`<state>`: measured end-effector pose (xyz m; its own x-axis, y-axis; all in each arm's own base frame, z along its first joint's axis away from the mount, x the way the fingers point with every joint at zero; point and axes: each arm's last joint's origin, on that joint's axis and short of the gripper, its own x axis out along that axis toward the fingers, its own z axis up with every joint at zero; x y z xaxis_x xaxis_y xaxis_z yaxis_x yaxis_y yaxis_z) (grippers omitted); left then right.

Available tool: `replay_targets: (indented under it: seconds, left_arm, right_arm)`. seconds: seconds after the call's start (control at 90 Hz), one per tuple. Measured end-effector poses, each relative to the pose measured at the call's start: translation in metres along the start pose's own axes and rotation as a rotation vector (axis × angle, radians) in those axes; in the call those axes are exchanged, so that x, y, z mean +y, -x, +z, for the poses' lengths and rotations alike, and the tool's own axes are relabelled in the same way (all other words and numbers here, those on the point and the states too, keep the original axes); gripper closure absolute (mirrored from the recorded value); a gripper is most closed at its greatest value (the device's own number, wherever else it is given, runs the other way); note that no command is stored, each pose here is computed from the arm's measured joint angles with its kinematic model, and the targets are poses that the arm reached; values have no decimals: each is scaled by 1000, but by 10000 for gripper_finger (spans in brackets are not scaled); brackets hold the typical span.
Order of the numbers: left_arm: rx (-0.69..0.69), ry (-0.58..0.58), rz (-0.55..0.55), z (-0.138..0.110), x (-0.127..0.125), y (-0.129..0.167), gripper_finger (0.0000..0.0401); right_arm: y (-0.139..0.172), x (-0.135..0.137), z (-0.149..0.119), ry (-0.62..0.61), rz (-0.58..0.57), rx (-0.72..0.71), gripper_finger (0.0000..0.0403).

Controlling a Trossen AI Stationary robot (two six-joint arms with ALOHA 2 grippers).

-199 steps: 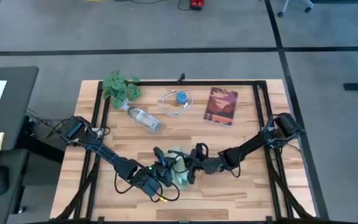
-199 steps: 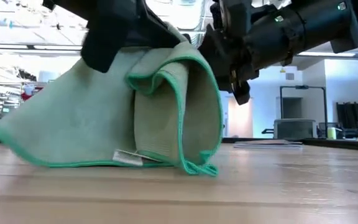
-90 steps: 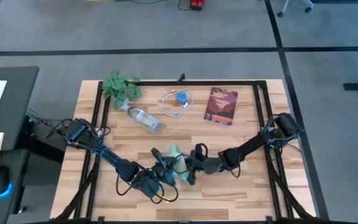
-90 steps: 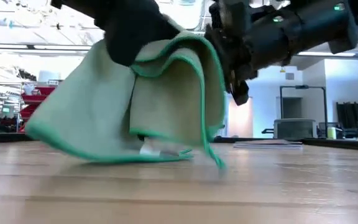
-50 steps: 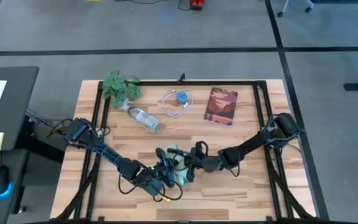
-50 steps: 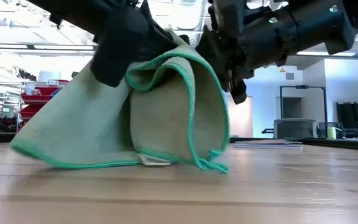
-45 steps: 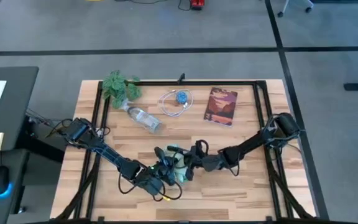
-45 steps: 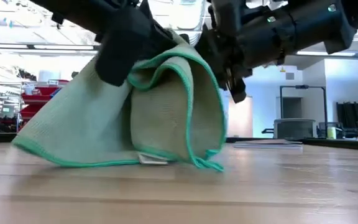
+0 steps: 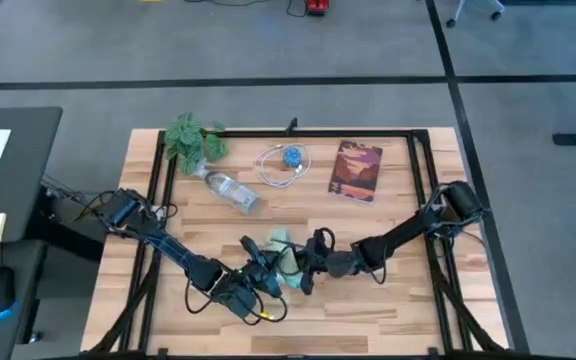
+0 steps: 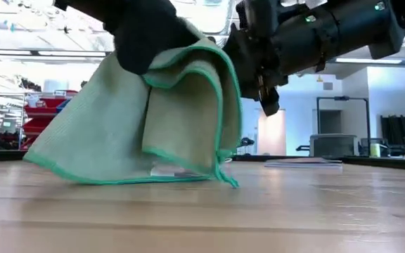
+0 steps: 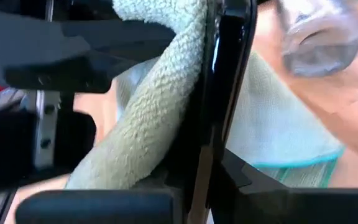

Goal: Apply microfiber cloth
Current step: Wipe the back and front of the black cellphone with the green microfiber cloth

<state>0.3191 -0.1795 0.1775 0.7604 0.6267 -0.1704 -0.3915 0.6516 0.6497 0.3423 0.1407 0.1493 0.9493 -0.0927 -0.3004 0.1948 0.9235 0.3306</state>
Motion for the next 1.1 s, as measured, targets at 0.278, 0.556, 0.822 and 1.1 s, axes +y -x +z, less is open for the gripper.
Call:
replay_targets:
  seconds: [0.278, 0.556, 0.822, 1.1]
  left_arm:
    - [134, 135, -185, -25, -8, 9, 401]
    - [152, 171, -166, -32, -11, 19, 401]
    - [38, 167, 36, -20, -9, 23, 401]
    - [-4, 121, 116, 4, 9, 22, 401]
  right_arm:
    - [2, 0, 4, 25, -6, -10, 382]
    - [12, 5, 26, 7, 6, -85, 382]
    - [15, 9, 35, -18, 33, -138, 382]
    - [15, 10, 34, -26, 49, -125, 382]
